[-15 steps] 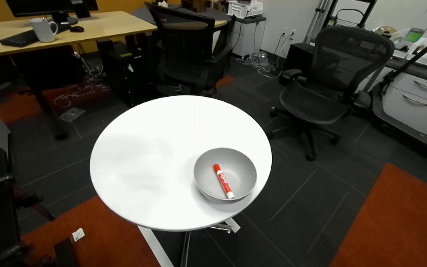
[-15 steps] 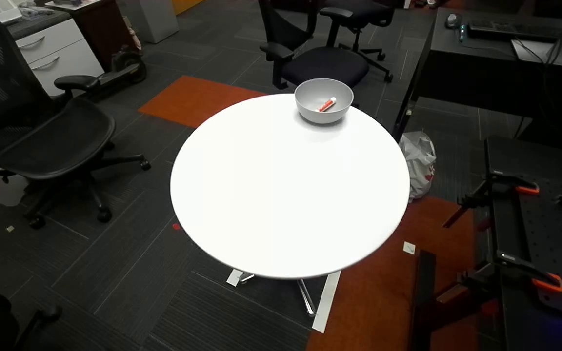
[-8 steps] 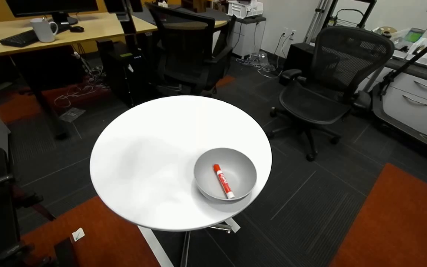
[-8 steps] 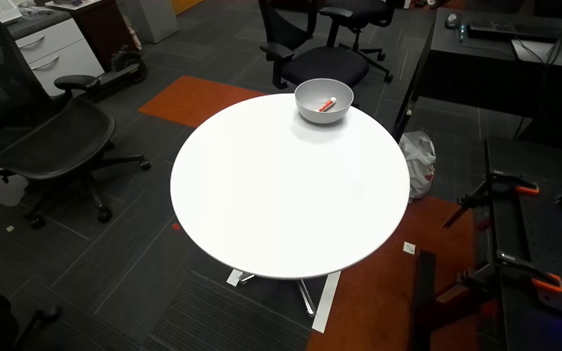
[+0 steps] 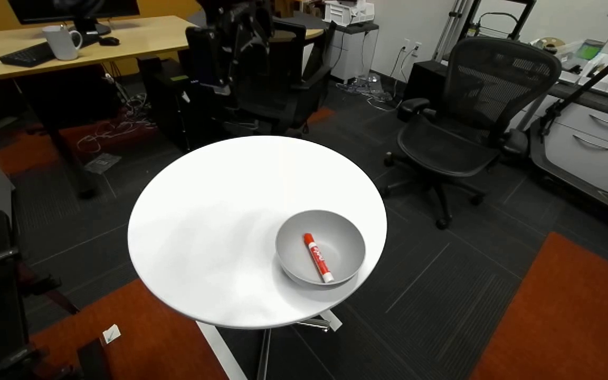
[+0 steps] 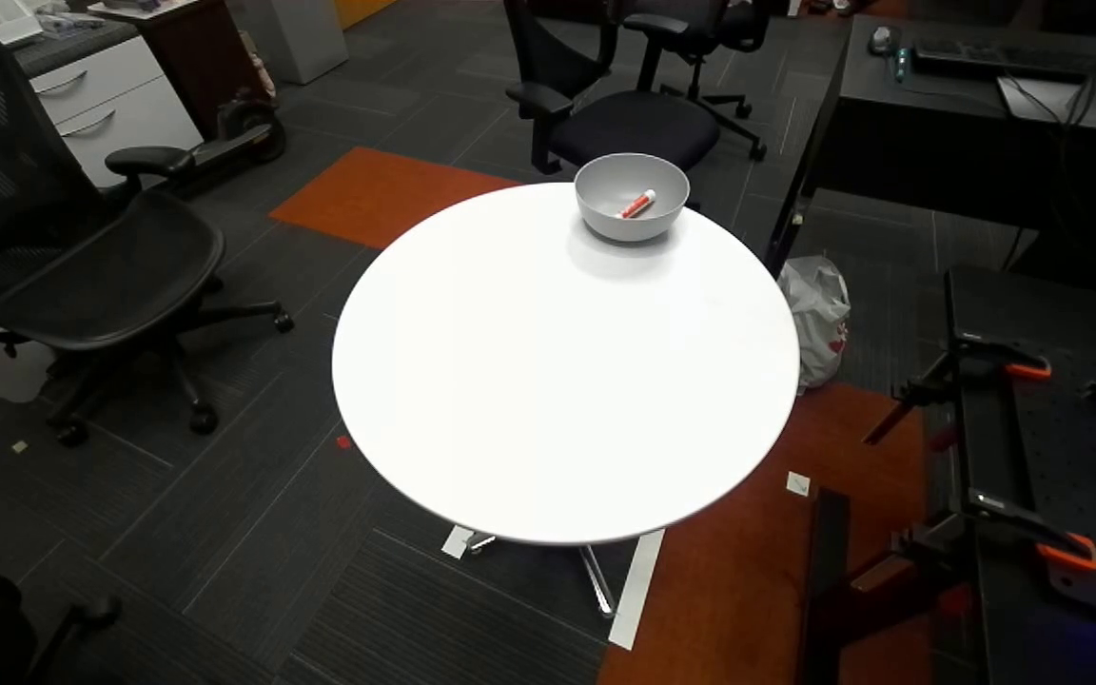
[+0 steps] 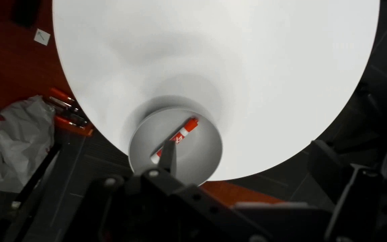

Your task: Remove the red marker from the grey bowl, place the marker back in the bowl then take it out of the bowl

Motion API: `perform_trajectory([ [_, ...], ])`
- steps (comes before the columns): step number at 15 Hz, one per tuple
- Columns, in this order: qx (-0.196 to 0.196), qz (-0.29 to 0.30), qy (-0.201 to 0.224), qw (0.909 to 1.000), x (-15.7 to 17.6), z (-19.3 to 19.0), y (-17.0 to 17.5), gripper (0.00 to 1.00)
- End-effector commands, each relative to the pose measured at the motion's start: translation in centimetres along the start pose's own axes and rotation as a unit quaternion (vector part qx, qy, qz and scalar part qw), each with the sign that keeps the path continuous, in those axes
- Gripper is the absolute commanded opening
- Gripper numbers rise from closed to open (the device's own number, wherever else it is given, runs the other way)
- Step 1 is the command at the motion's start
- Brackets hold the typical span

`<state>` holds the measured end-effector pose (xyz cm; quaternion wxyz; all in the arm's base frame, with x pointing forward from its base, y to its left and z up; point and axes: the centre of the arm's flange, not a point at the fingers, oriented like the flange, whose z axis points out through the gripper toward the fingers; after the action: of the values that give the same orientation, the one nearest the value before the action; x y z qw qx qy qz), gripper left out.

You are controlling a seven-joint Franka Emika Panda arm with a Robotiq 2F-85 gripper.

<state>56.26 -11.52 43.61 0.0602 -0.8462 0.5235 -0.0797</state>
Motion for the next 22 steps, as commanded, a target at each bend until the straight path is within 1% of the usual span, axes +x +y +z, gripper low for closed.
perform_trajectory([
  [1,-0.019,0.098,0.019,0.9948,1.7,2.4,0.6,1.00],
  [4,-0.035,0.181,0.021,0.9826,2.5,4.8,1.7,1.00],
  [5,-0.035,0.210,0.021,0.9769,2.6,5.5,2.1,1.00],
  [6,-0.024,0.228,0.022,0.9730,2.5,5.7,2.1,1.00],
  [7,-0.017,0.212,0.023,0.9768,2.0,5.4,2.1,1.00],
  [8,-0.033,0.197,0.017,0.9797,2.8,5.6,2.1,1.00],
  [13,-0.028,0.196,0.019,0.9800,2.7,5.7,1.9,1.00],
  [14,-0.032,0.215,0.030,0.9756,3.1,5.9,1.6,1.00],
  [15,-0.036,0.226,0.027,0.9730,3.6,6.0,1.4,1.00],
  [17,-0.046,0.264,0.024,0.9631,4.9,6.5,1.1,1.00],
  [19,-0.058,0.303,0.016,0.9511,6.6,7.4,0.7,1.00],
  [20,-0.070,0.317,0.015,0.9458,7.3,8.0,0.6,1.00],
  [22,-0.095,0.350,0.011,0.9318,8.8,9.2,0.3,1.00],
])
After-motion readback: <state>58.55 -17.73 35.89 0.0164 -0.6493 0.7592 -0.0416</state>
